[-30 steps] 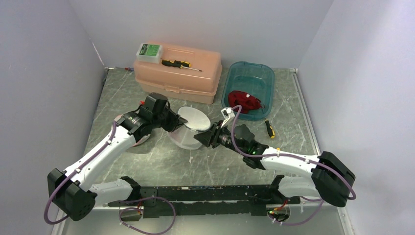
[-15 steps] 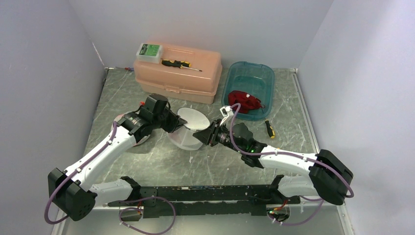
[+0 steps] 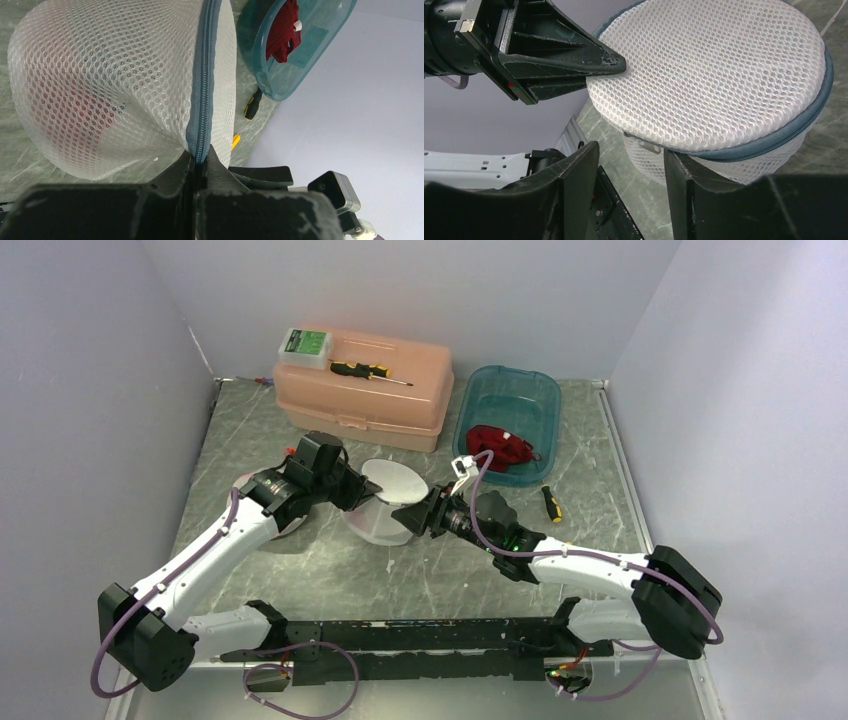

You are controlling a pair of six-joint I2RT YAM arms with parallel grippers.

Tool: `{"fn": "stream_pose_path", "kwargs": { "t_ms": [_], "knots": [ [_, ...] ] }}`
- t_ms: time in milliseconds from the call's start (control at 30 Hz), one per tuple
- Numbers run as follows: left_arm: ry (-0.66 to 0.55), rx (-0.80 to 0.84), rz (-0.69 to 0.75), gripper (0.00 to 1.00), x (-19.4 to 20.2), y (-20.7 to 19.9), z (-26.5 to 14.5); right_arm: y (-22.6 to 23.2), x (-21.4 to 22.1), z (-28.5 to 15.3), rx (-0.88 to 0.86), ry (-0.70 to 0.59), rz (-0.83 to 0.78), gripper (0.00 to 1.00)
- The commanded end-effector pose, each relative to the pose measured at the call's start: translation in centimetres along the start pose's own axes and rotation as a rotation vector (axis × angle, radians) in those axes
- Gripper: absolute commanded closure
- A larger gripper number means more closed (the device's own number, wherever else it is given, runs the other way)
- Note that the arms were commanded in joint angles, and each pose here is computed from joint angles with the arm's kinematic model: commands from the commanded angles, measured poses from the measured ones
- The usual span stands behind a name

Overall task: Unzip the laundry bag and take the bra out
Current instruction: Unzip the laundry bag at the center of the board.

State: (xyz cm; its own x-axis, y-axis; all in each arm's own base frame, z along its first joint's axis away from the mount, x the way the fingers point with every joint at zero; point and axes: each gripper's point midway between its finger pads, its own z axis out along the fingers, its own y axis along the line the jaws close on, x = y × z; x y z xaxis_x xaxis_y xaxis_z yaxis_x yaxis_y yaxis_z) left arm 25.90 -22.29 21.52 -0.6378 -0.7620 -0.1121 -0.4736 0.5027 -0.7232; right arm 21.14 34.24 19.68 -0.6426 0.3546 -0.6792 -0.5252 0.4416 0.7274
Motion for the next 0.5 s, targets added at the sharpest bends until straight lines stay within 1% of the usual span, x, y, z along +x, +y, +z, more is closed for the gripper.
{"fn": "stream_pose_path", "kwargs": {
  "t_ms": [0, 100, 267, 467],
  "knots": [
    [-0.011, 0.091, -0.013, 0.97, -0.25, -2.55, -1.64, 1.19, -2.17, -0.20, -0.025, -0.073, -0.013, 0.44],
    [-0.010, 0.094, -0.010, 0.97, -0.23, -2.74, -1.73, 1.39, -2.21, -0.31, -0.039, -0.078, -0.013, 0.44],
    [-0.007, 0.098, -0.010, 0.97, -0.10, -2.91, -1.57, 1.95, -2.32, -0.30, -0.066, -0.077, -0.024, 0.51],
    [-0.003, 0.106, -0.004, 0.97, 0.10, -3.27, -1.80, 1.74, -2.05, -0.20, -0.073, -0.067, -0.026, 0.52]
  ]
}}
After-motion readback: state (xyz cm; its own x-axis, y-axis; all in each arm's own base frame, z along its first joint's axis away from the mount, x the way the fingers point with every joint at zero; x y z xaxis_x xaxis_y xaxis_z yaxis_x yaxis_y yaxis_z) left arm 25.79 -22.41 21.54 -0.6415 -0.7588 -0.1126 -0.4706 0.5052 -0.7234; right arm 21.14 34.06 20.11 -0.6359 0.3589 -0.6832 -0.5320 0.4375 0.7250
